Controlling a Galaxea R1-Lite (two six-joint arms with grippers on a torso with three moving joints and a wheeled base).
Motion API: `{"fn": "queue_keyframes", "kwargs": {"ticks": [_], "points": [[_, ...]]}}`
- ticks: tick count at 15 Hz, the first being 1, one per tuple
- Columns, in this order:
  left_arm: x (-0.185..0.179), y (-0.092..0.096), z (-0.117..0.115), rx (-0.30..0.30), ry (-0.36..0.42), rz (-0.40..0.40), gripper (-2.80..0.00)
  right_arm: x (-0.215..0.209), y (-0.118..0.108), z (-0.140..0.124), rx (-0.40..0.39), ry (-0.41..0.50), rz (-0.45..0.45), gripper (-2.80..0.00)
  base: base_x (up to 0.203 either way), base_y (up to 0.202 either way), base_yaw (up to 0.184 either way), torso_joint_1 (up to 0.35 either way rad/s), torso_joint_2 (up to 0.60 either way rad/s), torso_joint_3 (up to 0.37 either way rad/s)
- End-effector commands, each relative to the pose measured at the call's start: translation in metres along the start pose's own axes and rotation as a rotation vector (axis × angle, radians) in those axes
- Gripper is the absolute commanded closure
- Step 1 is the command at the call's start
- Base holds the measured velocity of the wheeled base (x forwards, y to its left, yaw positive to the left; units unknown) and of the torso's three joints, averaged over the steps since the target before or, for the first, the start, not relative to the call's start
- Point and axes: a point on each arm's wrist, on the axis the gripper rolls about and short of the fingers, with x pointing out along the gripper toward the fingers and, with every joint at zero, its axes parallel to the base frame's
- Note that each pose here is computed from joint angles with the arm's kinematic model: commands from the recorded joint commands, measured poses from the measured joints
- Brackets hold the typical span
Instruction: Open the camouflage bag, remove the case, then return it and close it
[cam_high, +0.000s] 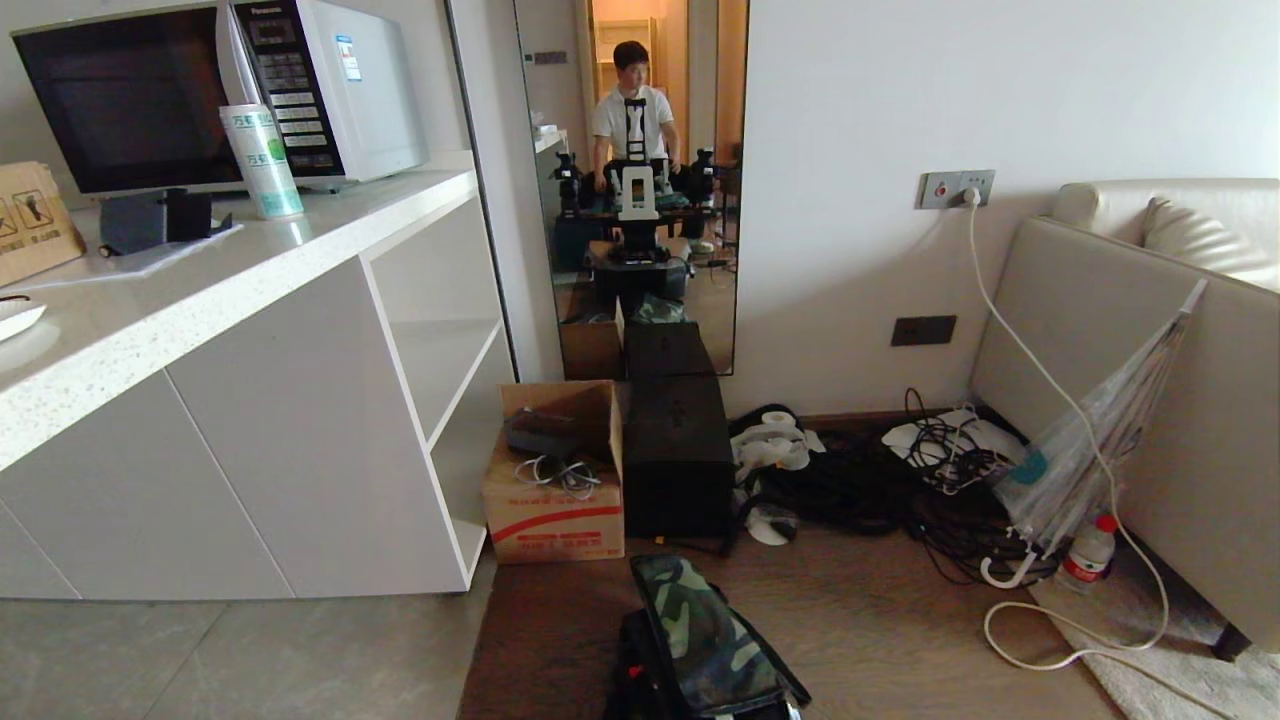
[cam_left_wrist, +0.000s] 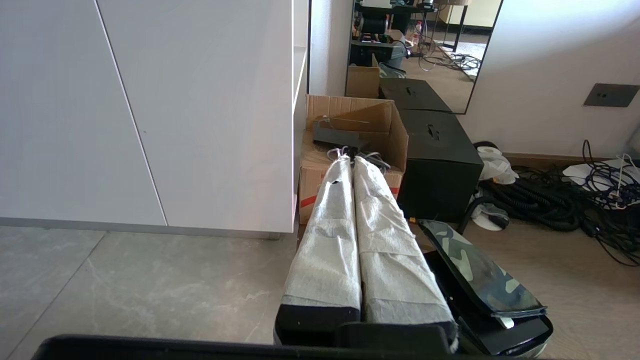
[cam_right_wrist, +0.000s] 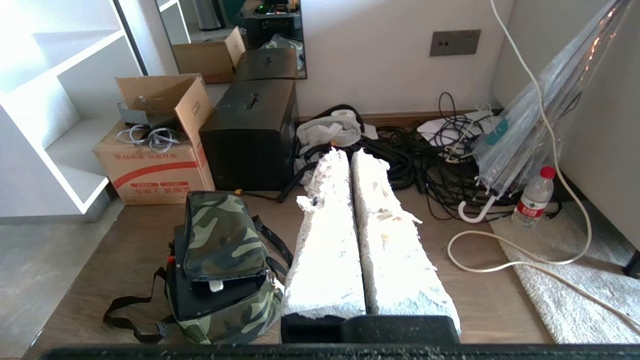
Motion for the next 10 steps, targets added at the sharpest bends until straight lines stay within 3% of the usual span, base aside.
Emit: {"fn": "queue_keyframes", "kwargs": {"ticks": [1,10], "points": [[0.0006,0.0001,-0.002,0.0,0.008,0.0,0.0,0.0002,0.0,-0.0003,0.001,0.002,0.003,0.0,0.0,0.0,0.0,0.0,0.0,0.0],[0.0006,0.0001,-0.002,0.0,0.008,0.0,0.0,0.0002,-0.0001,-0.0002,0.003,0.002,-0.002,0.0,0.0,0.0,0.0,0.0,0.0,0.0]]}}
